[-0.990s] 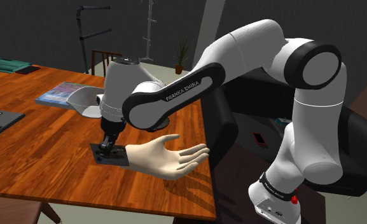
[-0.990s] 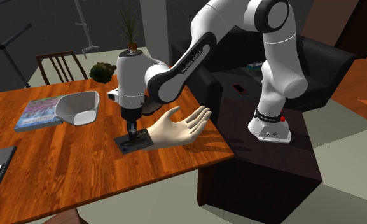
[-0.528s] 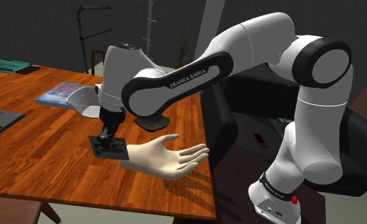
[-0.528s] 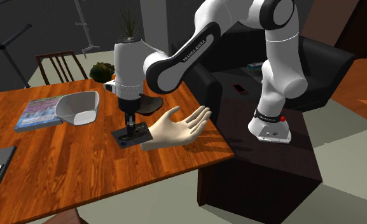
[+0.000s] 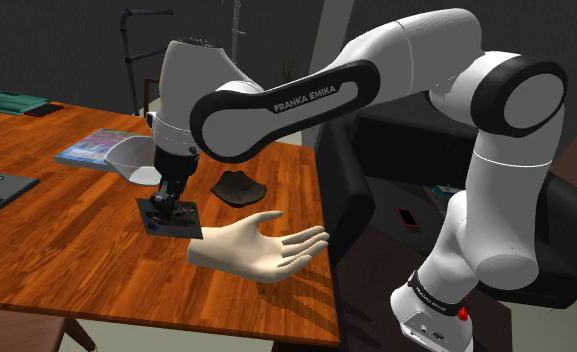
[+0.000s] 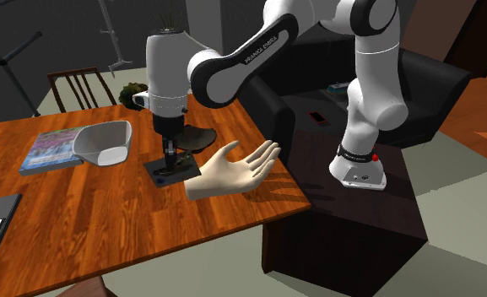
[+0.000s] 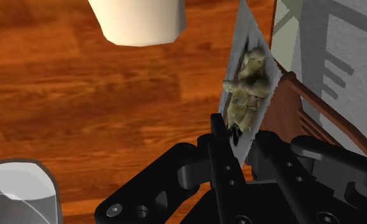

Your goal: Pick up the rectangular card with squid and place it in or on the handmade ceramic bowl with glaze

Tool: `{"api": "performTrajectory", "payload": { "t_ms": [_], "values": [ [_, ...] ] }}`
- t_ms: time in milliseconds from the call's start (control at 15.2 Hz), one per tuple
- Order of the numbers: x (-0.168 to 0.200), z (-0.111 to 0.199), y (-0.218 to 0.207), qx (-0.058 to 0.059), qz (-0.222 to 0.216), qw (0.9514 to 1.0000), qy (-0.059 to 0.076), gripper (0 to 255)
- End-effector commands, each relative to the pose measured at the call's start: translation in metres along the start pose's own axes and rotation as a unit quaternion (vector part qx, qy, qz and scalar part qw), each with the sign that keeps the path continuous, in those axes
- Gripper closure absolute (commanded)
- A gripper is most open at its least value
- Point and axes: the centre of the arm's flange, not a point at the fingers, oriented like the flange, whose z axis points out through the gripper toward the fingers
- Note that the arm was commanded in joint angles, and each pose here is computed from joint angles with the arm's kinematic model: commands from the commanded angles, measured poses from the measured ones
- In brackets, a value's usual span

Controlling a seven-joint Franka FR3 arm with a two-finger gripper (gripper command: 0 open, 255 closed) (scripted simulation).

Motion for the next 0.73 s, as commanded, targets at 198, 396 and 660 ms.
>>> {"api": "performTrajectory", "payload": {
  "t_ms": [198, 396, 660],
  "values": [
    [-0.008, -0.016, 0.036, 0.000, 0.000, 1.0000, 0.000, 255],
    [-0.018, -0.023, 0.074, 0.000, 0.000, 1.0000, 0.000, 255],
    [-0.031, -0.033, 0.124, 0.000, 0.000, 1.0000, 0.000, 255]
  ]
}}
